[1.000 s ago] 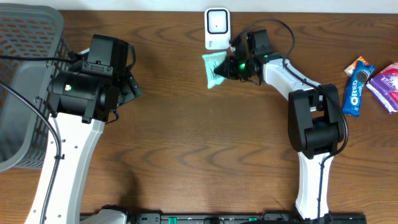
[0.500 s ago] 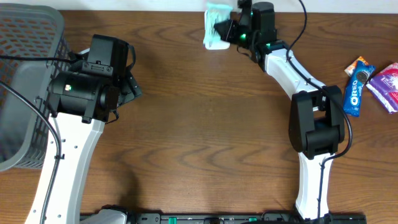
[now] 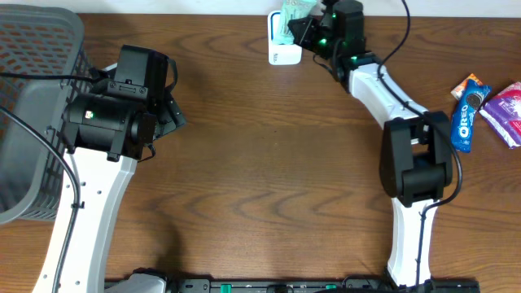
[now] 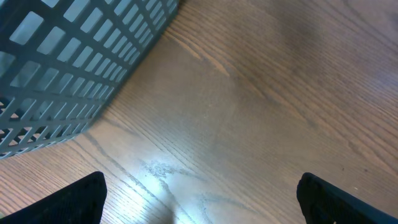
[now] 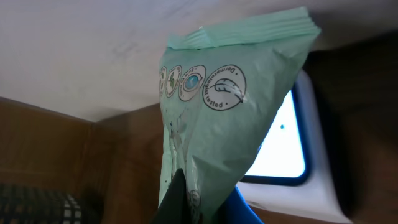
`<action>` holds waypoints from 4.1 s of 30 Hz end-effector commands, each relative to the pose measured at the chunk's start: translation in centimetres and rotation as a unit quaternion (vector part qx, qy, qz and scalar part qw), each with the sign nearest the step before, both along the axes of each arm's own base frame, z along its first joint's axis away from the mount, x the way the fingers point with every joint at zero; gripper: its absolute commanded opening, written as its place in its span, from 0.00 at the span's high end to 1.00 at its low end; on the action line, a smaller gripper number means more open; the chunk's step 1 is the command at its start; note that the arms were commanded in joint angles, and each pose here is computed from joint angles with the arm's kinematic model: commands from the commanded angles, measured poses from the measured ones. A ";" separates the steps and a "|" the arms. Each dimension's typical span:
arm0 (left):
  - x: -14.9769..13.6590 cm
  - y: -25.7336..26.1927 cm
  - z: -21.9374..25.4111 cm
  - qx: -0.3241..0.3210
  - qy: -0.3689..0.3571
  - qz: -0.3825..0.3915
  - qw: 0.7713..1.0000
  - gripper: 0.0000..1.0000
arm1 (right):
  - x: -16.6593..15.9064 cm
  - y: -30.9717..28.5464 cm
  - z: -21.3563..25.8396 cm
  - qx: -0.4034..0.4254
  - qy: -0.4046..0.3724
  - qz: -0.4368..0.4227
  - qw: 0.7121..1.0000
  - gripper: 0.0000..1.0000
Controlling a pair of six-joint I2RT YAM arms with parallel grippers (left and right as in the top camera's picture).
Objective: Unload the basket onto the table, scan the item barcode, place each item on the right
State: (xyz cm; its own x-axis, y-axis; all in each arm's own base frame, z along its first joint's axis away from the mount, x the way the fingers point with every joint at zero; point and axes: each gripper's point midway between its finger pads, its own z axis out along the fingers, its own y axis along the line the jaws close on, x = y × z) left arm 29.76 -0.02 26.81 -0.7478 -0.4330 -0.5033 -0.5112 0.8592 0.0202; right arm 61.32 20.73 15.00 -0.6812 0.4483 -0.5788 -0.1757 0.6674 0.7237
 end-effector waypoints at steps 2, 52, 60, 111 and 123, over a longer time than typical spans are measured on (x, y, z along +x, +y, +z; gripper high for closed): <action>0.1 0.4 0.2 0.011 0.000 0.001 1.000 0.02 | 0.7 -6.4 1.4 0.010 0.008 -0.014 1.000 0.99; 0.1 0.4 0.2 0.011 0.000 0.001 1.000 0.02 | -21.8 -42.0 0.5 -0.234 0.351 -0.294 0.858 0.16; 0.1 0.4 0.2 0.011 0.000 0.001 1.000 0.02 | -25.6 -34.3 7.0 -0.197 0.324 -0.244 0.893 0.02; 0.1 0.4 0.2 0.011 0.000 0.001 1.000 0.02 | -42.4 -14.7 5.3 -0.243 -0.030 -0.015 0.969 0.01; 0.1 0.4 0.2 0.011 0.000 0.001 1.000 0.02 | -39.5 -14.4 4.3 -0.264 -0.239 -0.044 0.933 0.01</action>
